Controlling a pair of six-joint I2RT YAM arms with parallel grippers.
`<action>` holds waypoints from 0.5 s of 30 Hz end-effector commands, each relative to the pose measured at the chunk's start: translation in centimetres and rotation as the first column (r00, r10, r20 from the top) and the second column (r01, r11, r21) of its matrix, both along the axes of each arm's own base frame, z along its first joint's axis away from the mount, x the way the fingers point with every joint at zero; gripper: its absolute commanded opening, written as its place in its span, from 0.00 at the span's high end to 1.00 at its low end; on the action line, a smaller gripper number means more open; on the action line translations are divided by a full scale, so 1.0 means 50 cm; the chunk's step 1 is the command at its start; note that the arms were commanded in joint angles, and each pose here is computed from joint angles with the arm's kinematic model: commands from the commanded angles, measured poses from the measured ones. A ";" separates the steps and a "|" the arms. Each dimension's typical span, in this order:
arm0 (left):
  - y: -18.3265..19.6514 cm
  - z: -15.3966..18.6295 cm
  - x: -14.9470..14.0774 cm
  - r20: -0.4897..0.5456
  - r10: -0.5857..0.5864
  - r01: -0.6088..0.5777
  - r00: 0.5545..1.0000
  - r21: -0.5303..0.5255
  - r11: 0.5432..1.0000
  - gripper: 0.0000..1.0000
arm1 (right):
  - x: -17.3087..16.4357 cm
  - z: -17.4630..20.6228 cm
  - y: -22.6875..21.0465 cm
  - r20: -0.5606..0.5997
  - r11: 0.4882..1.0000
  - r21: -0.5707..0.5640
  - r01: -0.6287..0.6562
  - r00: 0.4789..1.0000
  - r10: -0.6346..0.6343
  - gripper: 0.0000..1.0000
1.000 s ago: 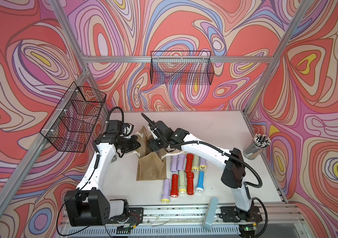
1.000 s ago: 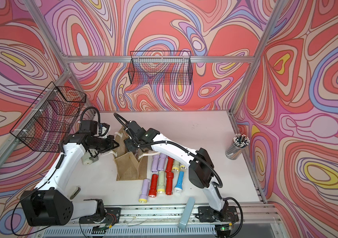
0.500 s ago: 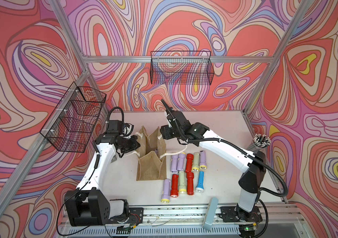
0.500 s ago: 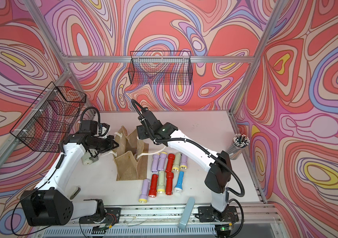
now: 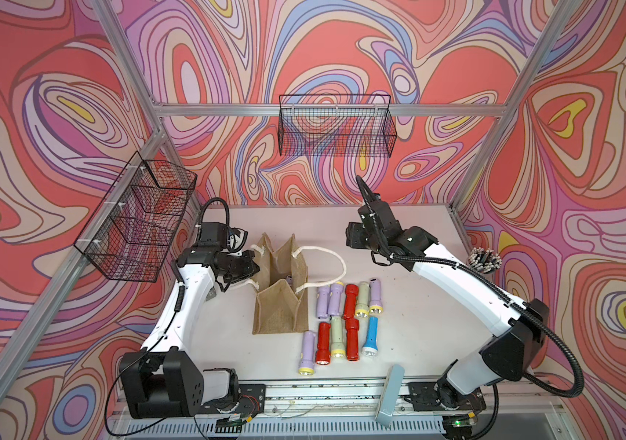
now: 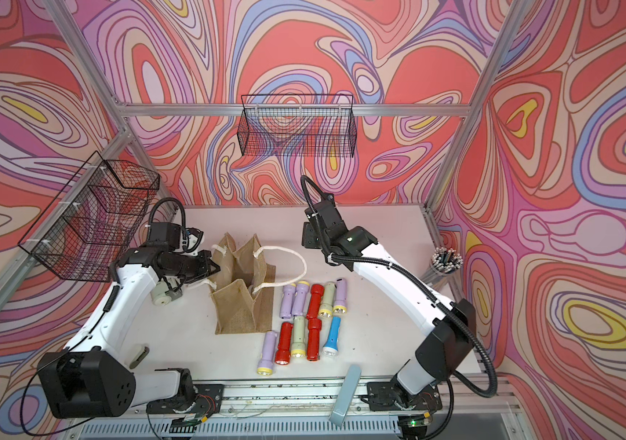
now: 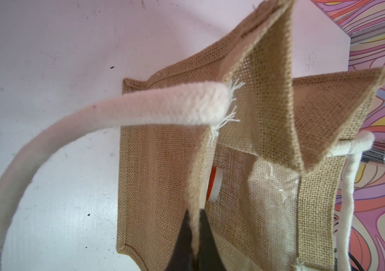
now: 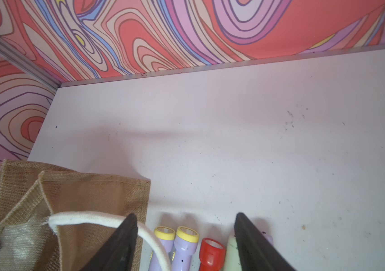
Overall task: Put the flashlights into the tote bags
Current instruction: Pick up the flashlight from the center of the board.
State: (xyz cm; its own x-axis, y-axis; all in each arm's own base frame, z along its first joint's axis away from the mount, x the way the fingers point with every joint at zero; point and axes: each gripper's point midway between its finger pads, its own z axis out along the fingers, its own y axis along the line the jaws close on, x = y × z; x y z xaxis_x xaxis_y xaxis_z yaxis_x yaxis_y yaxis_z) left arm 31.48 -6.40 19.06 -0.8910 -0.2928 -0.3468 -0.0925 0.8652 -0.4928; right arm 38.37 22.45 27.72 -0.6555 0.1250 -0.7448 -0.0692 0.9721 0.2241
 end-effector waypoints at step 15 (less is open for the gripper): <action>-0.002 -0.023 0.003 -0.015 -0.011 0.011 1.000 0.007 1.000 1.00 | -0.070 -0.282 -0.217 -0.397 0.955 -0.091 0.281 0.870 -0.293 0.33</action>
